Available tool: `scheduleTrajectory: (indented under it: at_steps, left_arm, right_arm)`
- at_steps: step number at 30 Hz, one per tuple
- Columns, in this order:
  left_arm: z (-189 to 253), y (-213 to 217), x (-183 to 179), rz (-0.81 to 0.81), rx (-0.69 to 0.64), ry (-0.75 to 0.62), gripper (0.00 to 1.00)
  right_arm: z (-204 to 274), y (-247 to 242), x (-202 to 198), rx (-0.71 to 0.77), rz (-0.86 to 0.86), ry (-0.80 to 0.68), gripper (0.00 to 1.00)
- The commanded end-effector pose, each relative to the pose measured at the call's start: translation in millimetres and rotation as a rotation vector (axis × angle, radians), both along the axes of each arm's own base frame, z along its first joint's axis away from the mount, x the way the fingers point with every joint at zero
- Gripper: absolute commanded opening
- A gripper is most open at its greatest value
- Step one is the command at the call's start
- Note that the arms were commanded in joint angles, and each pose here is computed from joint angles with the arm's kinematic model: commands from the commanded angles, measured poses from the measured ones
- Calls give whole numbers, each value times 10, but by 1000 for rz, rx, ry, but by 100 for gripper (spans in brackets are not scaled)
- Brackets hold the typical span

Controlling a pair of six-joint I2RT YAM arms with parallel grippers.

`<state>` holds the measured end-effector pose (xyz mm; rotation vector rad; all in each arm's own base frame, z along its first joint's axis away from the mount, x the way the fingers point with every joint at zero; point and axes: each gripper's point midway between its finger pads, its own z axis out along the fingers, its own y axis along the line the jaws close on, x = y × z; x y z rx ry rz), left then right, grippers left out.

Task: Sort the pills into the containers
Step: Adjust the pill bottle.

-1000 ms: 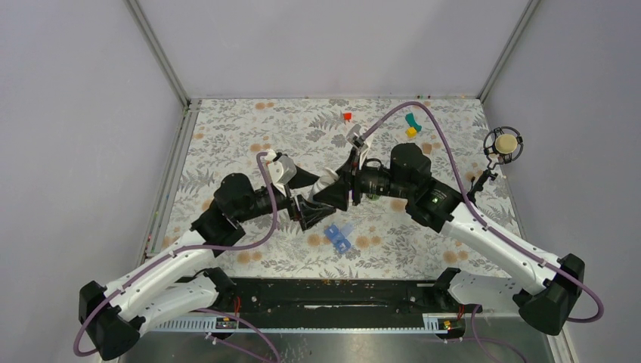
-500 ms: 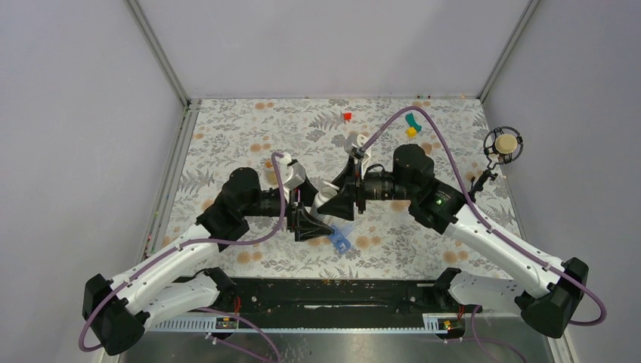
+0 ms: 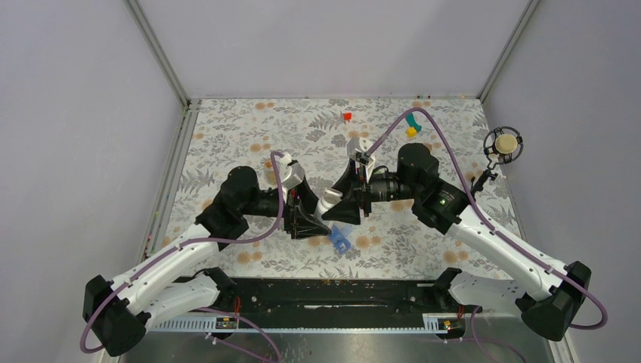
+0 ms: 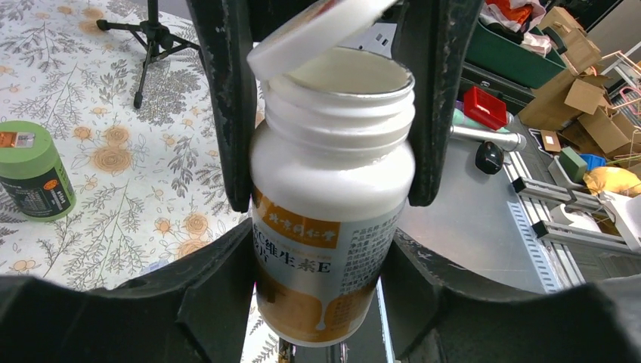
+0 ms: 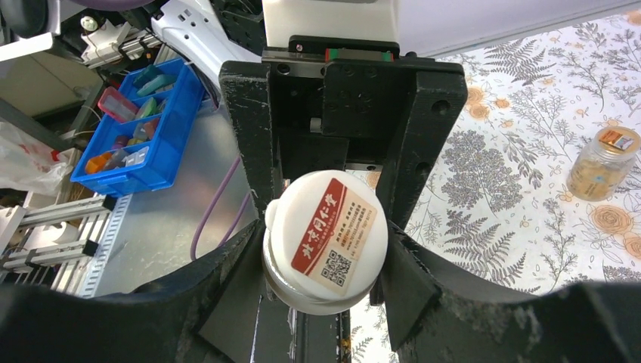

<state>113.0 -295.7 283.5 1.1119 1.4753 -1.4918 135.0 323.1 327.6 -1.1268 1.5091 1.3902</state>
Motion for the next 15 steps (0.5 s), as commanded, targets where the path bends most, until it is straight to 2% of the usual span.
scheduleTrajectory:
  at_steps: [1, 2, 4, 6, 9, 10, 12, 15]
  left_arm:
    - [137, -6, -39, -42, -51, -34, 55]
    - [141, -11, -36, -45, -53, -35, 53]
    - [131, -22, -36, -54, -50, -30, 43]
    - [123, -33, -27, -59, -47, -27, 28]
    - [114, -50, -16, -64, -44, -25, 0]
    - [102, -52, -9, -63, -41, -26, 0]
    - [78, -52, 8, -54, -37, -37, 0]
    - [62, -44, 51, -22, -40, -62, 0]
  right_arm:
    - [280, -70, -155, 65, 88, -82, 37]
    - [277, -68, -157, 64, 91, -81, 37]
    - [271, -62, -160, 63, 97, -79, 36]
    - [277, -57, -162, 64, 100, -79, 36]
    - [290, -48, -142, 65, 92, -76, 36]
    - [296, -43, -115, 64, 75, -70, 39]
    - [304, -36, -46, 62, 30, -60, 49]
    - [289, -44, 129, 59, -87, -46, 77]
